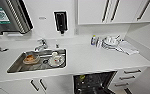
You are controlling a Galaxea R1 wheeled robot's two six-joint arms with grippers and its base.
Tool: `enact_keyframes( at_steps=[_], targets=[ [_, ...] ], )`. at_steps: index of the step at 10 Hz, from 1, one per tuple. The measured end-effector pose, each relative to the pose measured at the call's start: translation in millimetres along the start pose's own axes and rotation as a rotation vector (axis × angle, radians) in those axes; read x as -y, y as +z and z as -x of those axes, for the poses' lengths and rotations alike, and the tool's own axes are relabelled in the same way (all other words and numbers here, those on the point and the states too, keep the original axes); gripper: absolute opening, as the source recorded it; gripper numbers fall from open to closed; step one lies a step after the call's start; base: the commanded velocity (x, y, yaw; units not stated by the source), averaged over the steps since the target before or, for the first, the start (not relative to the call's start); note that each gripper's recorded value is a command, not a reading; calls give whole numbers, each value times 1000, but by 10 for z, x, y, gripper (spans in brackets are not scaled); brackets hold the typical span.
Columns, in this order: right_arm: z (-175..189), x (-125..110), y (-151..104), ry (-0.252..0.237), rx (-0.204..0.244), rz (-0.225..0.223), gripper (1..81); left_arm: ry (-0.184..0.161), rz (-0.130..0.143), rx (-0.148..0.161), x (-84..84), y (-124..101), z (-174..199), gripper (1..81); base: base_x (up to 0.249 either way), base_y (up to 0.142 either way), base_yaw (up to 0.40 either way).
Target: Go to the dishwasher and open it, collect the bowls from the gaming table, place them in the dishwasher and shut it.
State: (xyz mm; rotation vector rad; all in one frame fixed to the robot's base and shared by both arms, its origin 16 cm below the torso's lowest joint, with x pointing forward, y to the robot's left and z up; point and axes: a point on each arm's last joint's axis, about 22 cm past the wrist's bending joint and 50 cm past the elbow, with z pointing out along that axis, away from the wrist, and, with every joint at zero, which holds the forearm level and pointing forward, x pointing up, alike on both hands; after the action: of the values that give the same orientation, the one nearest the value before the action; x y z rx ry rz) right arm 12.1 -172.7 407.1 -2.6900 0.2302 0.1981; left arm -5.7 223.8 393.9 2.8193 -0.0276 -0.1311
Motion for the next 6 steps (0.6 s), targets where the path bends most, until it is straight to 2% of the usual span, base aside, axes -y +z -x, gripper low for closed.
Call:
enact_keyframes(
  at_steps=[6],
  targets=[
    [-611, -159, 137, -32, -69, 26, 811, 23, -4, -66, 88, 192, -578, 811, 0, 0, 0]
  ],
)
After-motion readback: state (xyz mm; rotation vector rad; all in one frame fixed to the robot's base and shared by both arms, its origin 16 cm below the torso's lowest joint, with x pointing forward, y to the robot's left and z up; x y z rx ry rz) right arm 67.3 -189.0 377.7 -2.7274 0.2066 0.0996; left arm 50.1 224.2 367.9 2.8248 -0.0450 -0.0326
